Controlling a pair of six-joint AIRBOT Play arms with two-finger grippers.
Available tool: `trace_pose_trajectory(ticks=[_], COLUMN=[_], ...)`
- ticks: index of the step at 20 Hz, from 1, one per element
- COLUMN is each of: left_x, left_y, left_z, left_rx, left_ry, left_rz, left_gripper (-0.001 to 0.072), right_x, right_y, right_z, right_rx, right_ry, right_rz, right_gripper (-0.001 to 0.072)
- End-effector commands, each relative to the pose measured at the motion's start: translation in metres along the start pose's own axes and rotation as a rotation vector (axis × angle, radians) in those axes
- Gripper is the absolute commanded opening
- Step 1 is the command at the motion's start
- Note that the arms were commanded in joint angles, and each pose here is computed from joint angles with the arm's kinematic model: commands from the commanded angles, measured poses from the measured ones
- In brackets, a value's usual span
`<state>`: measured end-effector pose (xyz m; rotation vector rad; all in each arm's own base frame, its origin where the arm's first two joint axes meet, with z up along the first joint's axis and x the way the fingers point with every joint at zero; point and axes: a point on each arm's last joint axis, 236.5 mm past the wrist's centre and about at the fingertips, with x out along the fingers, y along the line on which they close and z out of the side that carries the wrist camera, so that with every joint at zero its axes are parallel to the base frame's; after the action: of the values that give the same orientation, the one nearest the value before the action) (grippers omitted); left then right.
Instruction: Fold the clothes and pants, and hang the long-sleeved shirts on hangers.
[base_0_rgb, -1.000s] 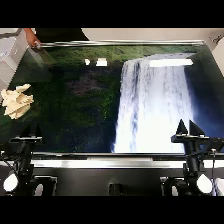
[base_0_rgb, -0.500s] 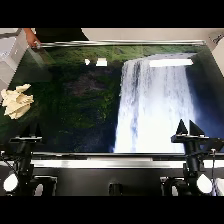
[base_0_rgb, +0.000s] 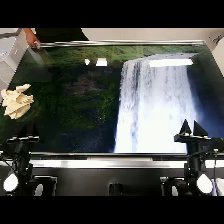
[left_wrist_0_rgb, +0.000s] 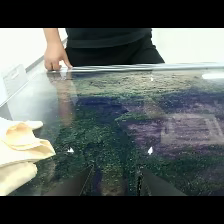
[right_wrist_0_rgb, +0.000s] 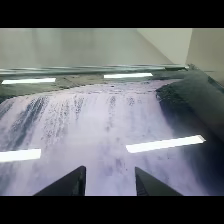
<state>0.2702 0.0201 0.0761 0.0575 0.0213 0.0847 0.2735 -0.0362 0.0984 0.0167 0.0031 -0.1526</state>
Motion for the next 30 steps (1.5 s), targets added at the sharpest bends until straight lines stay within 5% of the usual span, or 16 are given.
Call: trace_pose_trajectory(ticks=[1,5,10,14,19,22,24,26,27,29,30], left_x=[0.000,-0.013,-0.011,0.068,0.156,0.176,0.174,0.137,0.115,0.079,0.068], left_y=[0.000,-0.002,0.008,-0.015,-0.052,-0.069,-0.058,-0.001,0.026,0.044,0.044], left_z=[0.011,0.128,0.285,0.326,0.259,0.194,0.110,0.011,-0.018,-0.044,-0.048], left_rx=[-0.124,0.198,0.336,0.388,0.525,0.596,0.614,0.465,0.387,0.212,0.153], left_ry=[-0.021,-0.243,-0.425,-0.370,-0.180,-0.005,0.312,0.827,1.008,1.208,1.254], left_rz=[-0.004,-0.004,0.063,-0.023,-0.183,-0.301,-0.371,-0.219,-0.097,0.060,0.100], left_gripper=[0.0315,0.0315,0.0315,0.0315,0.0315,0.0315,0.0315,0.0315,0.0315,0.0315,0.0315], right_x=[-0.001,-0.012,0.025,0.118,0.181,0.189,0.170,0.139,0.123,0.095,0.084], right_y=[-0.012,0.006,0.026,0.081,0.119,0.101,0.046,0.008,0.004,0.004,0.002], right_z=[0.019,0.129,0.267,0.291,0.228,0.115,0.029,-0.022,-0.038,-0.054,-0.056], right_rx=[0.220,-0.176,-0.286,-0.360,-0.481,-0.576,-0.517,-0.479,-0.465,-0.409,-0.374], right_ry=[-0.046,-0.254,-0.364,-0.298,-0.121,0.302,0.718,1.009,1.111,1.250,1.301], right_rz=[-0.045,0.001,0.023,0.202,0.361,0.397,0.241,0.108,0.098,0.094,0.067], right_gripper=[0.0355,0.0356,0.0356,0.0356,0.0356,0.0357,0.0356,0.0359,0.0385,0.0678,0.0714])
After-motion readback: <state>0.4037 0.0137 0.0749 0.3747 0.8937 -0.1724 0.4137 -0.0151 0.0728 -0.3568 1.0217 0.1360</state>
